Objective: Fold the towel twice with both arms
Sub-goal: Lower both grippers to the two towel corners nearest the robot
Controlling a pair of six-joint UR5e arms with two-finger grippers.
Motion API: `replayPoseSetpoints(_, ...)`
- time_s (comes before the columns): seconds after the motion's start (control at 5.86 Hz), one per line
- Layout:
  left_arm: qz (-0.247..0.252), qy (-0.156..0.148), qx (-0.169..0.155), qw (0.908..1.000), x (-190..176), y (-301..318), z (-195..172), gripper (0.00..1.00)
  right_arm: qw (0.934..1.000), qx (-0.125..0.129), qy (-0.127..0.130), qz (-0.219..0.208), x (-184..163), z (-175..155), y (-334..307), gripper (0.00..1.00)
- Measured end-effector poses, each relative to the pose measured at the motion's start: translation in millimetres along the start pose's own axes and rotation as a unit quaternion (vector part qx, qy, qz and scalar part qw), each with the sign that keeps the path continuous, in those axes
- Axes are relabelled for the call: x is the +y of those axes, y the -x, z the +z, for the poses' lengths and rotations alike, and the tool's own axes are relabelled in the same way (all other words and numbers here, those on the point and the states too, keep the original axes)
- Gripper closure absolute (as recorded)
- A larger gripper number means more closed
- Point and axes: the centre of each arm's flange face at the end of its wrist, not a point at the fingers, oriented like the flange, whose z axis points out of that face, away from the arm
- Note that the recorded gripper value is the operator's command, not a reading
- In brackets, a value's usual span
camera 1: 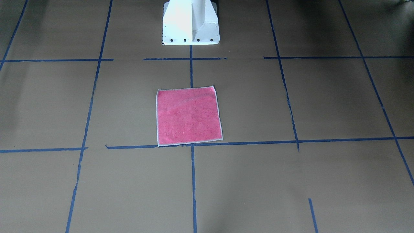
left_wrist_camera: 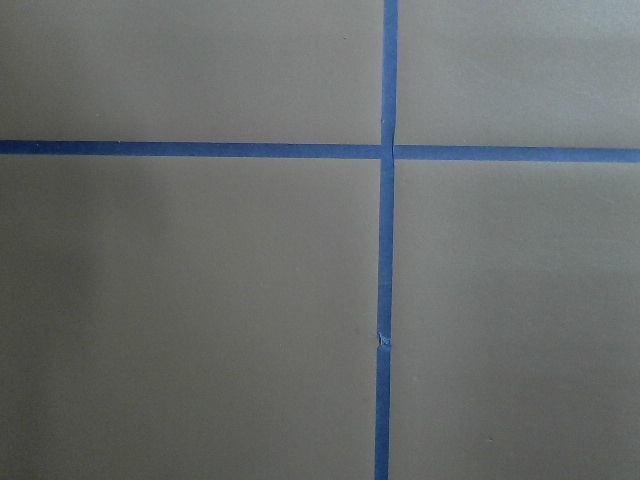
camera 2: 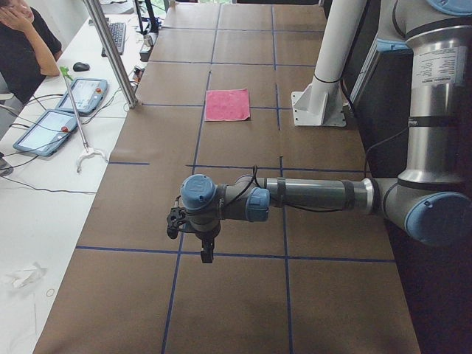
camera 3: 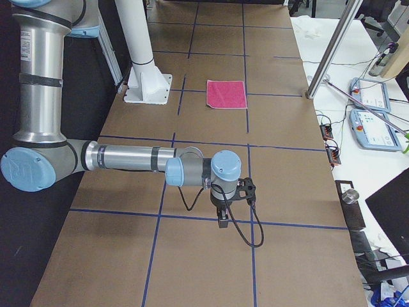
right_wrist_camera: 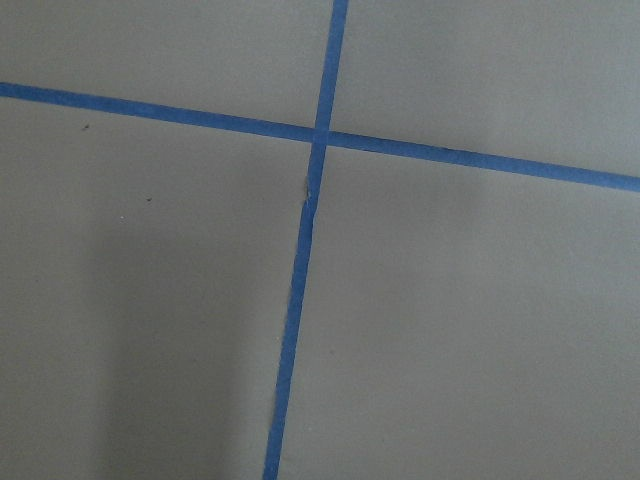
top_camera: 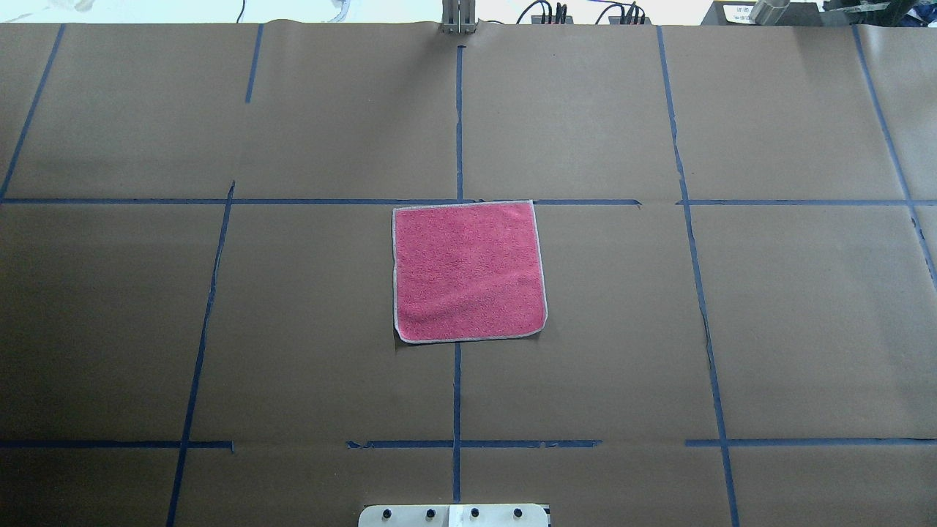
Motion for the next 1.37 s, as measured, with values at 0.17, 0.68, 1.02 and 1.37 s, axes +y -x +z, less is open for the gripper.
replayPoseSetpoints(0.17,0.0,0.0,0.0,1.0,0,0,0,0.0,1.0,0.001,0.0,0.0,-1,0,0,0.0)
replayPoseSetpoints(0.68,0.002,-0.001,0.001,1.0,0,-1,-1,0.0,1.0,0.002,0.003,0.004,0,3,-2,0.0)
replayPoseSetpoints(1.02,0.006,-0.005,0.001,1.0,-6,-9,-4,0.0,1.0,0.0,0.001,-0.004,-9,2,8,0.0)
replayPoseSetpoints(1.37,0.02,-0.008,0.003,0.9998,-53,-86,-5,0.0,0.9994,-0.003,-0.004,-0.035,-72,0,78,0.0)
